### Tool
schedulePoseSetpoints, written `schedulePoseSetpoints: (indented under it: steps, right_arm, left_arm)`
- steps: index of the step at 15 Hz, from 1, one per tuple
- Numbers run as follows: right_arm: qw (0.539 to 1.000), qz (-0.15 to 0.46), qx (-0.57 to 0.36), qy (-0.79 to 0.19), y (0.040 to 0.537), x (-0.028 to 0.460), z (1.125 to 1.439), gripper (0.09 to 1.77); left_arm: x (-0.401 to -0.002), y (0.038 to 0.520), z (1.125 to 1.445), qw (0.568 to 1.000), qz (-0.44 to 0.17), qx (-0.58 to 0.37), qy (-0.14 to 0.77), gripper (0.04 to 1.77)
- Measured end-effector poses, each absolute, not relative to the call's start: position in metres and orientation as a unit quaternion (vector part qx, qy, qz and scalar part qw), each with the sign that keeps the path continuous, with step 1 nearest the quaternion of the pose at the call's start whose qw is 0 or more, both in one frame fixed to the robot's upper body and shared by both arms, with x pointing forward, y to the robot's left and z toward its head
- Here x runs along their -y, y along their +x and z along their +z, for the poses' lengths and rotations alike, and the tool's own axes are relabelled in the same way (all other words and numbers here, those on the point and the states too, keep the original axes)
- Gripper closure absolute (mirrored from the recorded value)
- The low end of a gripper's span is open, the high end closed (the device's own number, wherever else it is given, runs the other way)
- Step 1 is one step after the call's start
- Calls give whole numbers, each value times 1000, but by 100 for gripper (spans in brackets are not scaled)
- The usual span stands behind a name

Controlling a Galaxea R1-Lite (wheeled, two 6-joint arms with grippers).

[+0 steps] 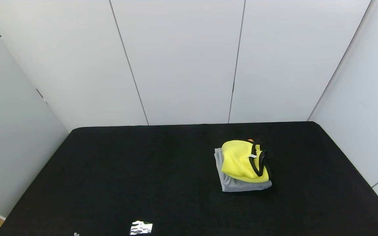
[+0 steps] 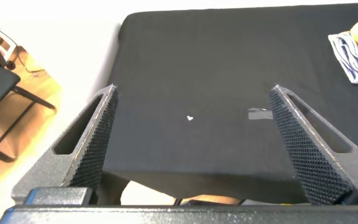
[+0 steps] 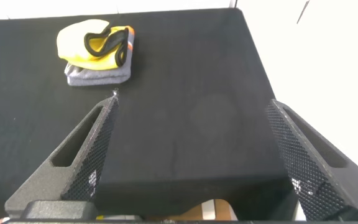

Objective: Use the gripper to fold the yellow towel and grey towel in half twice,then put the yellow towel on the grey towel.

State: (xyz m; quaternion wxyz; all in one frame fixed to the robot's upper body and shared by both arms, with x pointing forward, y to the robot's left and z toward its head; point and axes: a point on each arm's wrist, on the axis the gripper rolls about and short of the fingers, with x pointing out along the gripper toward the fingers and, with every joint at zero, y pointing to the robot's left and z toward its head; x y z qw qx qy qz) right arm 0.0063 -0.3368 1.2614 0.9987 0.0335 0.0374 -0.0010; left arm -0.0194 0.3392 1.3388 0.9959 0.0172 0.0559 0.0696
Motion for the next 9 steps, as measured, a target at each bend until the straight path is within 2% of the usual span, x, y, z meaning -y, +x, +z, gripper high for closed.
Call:
schedulePoseSetpoints:
  steps: [5, 9]
  right_arm:
    - [999, -10, -17, 32, 6, 337, 1258, 15]
    - [998, -9, 57, 32, 20, 337, 1261, 15]
  left_arm:
    - [-334, -22, 1315, 1000, 10, 24, 15, 9]
    - [-334, 1, 1283, 998, 14, 54, 6, 9]
